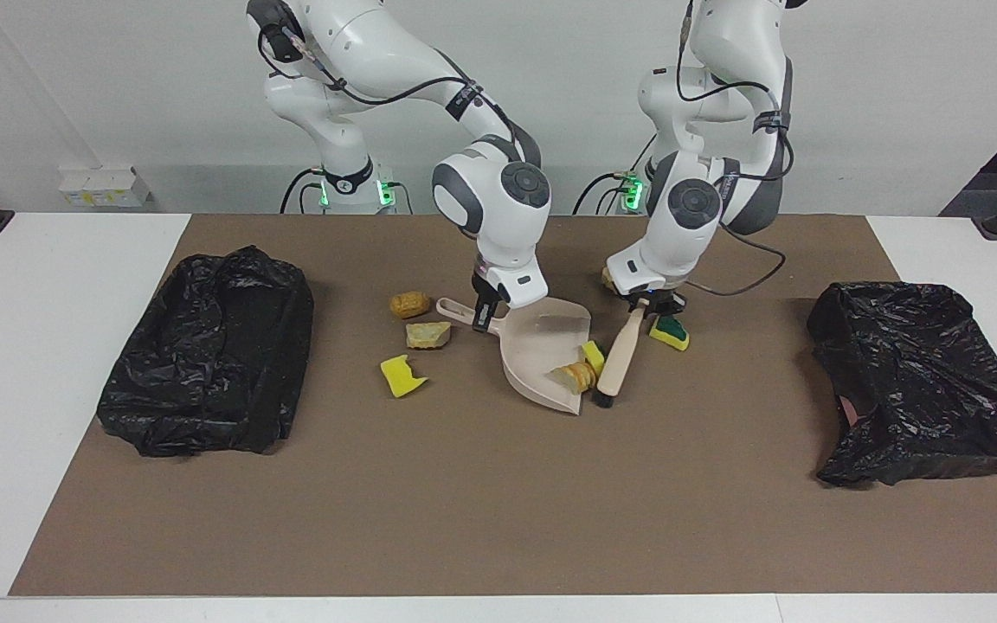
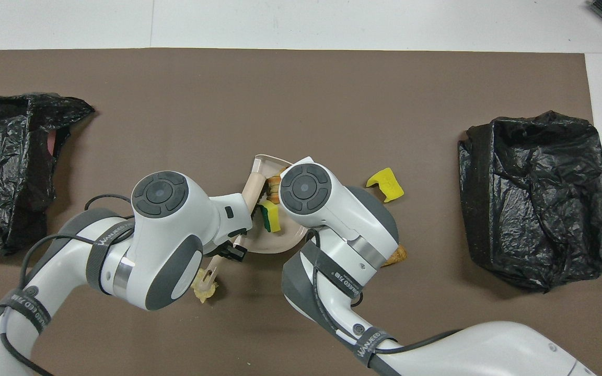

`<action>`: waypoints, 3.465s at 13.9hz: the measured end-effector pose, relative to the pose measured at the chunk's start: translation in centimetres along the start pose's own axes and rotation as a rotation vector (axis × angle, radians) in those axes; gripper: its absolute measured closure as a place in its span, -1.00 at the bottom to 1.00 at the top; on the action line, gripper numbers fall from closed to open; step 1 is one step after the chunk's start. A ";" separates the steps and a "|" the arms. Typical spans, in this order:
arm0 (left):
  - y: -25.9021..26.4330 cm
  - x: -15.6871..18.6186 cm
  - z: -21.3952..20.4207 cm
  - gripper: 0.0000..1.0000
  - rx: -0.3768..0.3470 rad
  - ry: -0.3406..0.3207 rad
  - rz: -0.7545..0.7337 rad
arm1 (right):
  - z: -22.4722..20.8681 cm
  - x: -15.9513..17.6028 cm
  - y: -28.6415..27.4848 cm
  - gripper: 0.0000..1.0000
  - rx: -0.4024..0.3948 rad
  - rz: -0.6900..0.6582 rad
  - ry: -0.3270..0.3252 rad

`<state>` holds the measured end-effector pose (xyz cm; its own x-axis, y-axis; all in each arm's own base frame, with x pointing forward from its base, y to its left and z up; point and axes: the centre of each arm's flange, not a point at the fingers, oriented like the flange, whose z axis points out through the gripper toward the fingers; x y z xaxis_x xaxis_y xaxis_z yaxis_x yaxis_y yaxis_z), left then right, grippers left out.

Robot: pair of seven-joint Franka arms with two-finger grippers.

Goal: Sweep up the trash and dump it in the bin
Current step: 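Sweep sponges and crumbs with the brush toward the dustpan held by the right gripper, then sweep remaining crumbs into the dustpan with the left gripper's brush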

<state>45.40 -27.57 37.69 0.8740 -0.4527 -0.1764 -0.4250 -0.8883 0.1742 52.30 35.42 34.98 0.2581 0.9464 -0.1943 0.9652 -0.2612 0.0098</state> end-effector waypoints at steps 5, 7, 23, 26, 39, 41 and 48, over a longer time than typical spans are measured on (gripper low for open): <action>-2.9 -3.0 -5.4 0.48 -0.028 -0.034 -0.363 | 0.1 -0.1 0.0 0.37 0.001 -0.003 -0.001; -5.1 -4.0 -6.3 0.48 -0.030 -0.051 -0.474 | 0.2 -0.1 -0.1 0.37 0.003 -0.058 -0.004; -10.5 -8.7 3.0 0.48 0.120 -0.020 -0.520 | 1.1 -0.7 -7.5 0.37 -0.042 -0.153 -0.027; -6.0 -8.2 3.6 0.48 0.155 -0.020 -0.430 | 1.0 -0.7 -7.6 0.37 -0.039 -0.151 -0.035; -3.4 -7.2 2.8 0.48 0.148 0.017 -0.371 | 0.5 -2.0 -8.1 0.37 -0.051 -0.090 -0.162; -1.6 -7.2 3.1 0.48 0.110 0.009 -0.361 | 0.5 -2.0 -8.1 0.37 -0.050 -0.089 -0.163; 8.5 -7.4 3.0 0.48 -0.059 -0.033 -0.272 | 0.7 -2.1 -8.1 0.37 -0.049 -0.086 -0.165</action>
<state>34.56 -32.02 37.53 0.9456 -0.2010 -0.2560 -0.1602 -0.9720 0.1718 43.87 35.45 34.65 0.1682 0.9197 -0.3549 0.9853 -0.1673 0.0333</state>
